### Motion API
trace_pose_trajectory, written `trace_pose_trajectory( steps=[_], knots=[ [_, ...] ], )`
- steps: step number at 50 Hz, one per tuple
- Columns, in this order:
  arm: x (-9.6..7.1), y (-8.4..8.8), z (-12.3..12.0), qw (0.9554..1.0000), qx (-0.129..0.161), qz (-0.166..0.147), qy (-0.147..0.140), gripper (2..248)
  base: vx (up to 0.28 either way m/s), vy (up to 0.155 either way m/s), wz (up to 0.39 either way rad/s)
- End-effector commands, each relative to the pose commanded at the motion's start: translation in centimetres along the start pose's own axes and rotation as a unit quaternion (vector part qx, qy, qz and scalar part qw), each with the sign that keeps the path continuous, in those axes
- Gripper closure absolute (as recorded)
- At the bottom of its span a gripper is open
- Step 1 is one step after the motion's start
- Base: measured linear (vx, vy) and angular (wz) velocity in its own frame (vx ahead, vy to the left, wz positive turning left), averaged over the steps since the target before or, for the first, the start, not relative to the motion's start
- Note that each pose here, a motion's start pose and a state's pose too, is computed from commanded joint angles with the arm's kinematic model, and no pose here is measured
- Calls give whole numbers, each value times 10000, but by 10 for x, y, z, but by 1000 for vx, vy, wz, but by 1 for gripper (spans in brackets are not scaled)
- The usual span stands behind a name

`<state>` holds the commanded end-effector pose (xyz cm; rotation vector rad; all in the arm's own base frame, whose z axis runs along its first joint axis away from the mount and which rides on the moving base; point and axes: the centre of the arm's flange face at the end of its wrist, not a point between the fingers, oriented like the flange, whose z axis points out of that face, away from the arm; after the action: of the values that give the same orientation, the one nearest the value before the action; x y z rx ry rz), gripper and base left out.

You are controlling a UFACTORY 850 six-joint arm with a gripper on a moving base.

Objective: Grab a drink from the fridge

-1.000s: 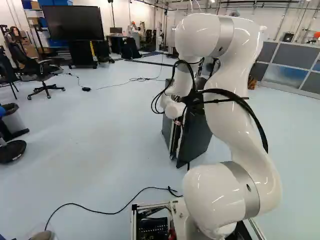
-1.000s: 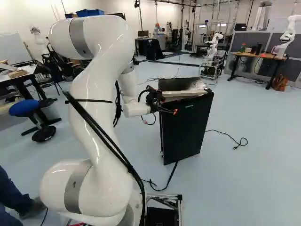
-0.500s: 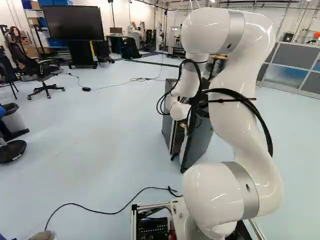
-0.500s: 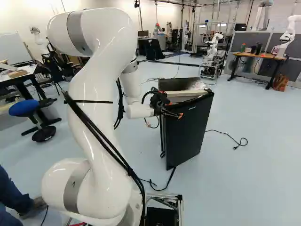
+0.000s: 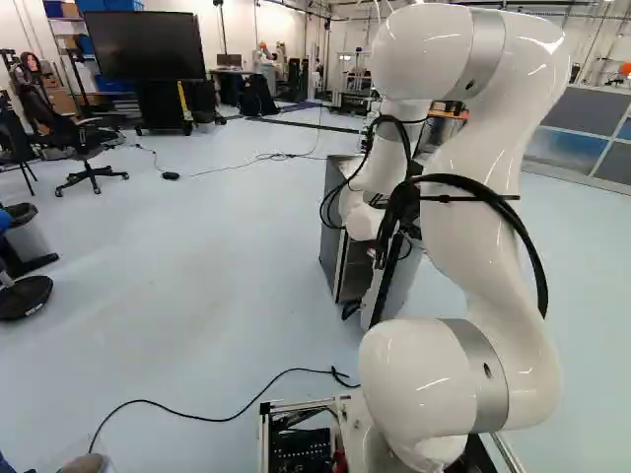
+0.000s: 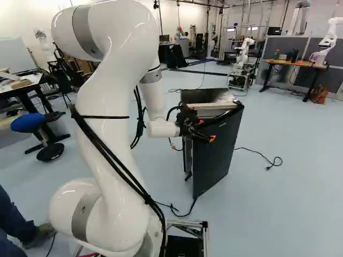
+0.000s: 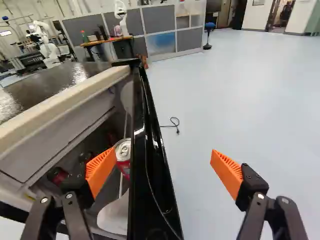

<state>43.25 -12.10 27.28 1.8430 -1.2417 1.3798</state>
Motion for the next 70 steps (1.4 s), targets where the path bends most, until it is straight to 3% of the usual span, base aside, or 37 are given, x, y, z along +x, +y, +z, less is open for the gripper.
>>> trace_pose_trajectory(
  steps=[20,42,52,70],
  knots=[
    [1,44,-5,9963,-788,249,-227,3,0,0,0],
    [-3,89,-25,9858,-1543,465,-468,3,0,0,0],
    [-3,102,-31,9833,-1685,480,-499,3,0,0,0],
    [-3,104,-32,9830,-1702,479,-497,3,0,0,0]
  ],
)
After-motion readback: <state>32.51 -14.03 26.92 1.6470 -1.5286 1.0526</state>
